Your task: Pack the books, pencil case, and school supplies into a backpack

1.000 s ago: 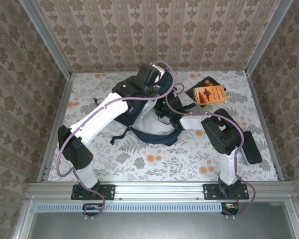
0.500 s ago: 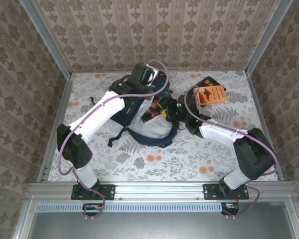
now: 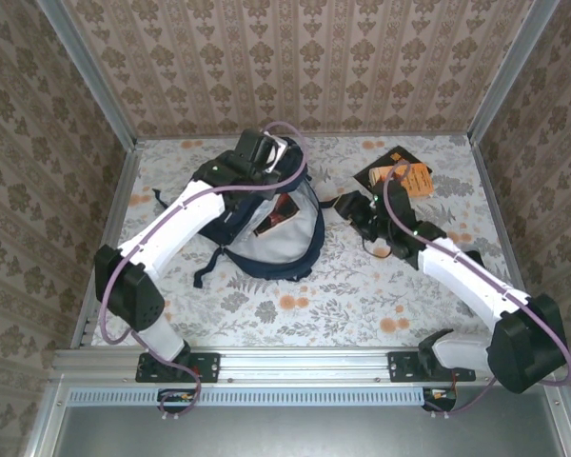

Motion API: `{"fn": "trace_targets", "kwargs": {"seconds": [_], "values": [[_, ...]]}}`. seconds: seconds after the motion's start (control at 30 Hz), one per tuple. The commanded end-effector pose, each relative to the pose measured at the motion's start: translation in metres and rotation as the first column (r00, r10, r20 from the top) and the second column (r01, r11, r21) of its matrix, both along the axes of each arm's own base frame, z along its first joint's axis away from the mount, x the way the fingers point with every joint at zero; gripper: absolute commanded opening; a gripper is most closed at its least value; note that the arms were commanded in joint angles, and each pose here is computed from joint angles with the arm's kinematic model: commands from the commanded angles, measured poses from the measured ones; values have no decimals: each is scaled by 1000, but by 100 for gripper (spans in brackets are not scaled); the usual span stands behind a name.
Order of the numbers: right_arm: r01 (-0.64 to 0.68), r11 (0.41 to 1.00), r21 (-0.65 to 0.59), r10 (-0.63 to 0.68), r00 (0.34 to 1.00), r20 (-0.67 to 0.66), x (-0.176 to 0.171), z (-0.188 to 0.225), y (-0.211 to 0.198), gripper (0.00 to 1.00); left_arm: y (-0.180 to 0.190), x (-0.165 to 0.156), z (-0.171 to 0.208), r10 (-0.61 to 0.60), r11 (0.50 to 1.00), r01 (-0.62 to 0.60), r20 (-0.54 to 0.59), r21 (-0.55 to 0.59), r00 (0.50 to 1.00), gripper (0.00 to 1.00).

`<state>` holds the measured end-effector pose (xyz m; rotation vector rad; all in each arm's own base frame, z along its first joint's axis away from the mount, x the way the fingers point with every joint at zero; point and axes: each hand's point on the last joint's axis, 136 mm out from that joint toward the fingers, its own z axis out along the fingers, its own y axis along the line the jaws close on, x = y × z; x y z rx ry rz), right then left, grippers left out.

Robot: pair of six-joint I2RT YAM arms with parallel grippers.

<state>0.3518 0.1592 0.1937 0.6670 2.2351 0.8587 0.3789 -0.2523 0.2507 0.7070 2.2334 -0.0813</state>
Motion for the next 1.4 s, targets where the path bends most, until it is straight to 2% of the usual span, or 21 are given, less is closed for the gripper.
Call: {"fn": "trace_targets", "kwargs": {"seconds": [0.0,0.1,0.17,0.23,0.33,0.4,0.5,0.57,0.63,0.77,0.97,1.17,1.37], "values": [[-4,965,-261,-19,996,-85,0,-24,-51,62,1,-23,15,-102,994,102,13,-27,995,6],[41,941,-335,-76,993,-93,24,-31,-80,68,0,-45,-6,-152,988,150,-49,-45,987,8],[36,929,-368,-88,988,-128,44,-42,-91,69,-1,-56,-14,-171,984,166,-75,-67,982,14],[22,921,-389,-85,986,-146,64,-49,-95,70,-1,-62,-19,-156,985,148,-87,-93,984,28],[10,917,-399,-90,979,-183,99,-64,-100,71,2,-65,-15,-100,984,85,-92,-155,991,56],[17,913,-407,-103,976,-191,120,-71,-105,72,7,-62,-9,-44,982,27,-84,-186,995,68],[27,905,-426,-128,969,-211,147,-83,-117,75,17,-57,-3,54,971,-70,-75,-230,996,82],[25,900,-436,-135,965,-223,161,-95,-124,86,24,-55,-2,105,964,-121,-79,-238,991,89],[6,890,-456,-124,965,-231,174,-106,-131,92,32,-53,-3,150,956,-167,-89,-241,985,94],[-29,864,-503,-116,960,-256,192,-118,-150,98,37,-53,-8,176,949,-196,-103,-245,979,100],[-82,860,-504,-108,936,-336,189,-136,-161,99,43,-48,-18,220,937,-248,-133,-247,966,100],[-100,904,-415,-97,899,-427,149,-154,-148,99,41,-45,-27,227,930,-265,-169,-254,959,100],[-70,958,-280,-55,908,-416,103,-150,-116,99,32,-41,-36,213,927,-264,-206,-266,955,100]]}}
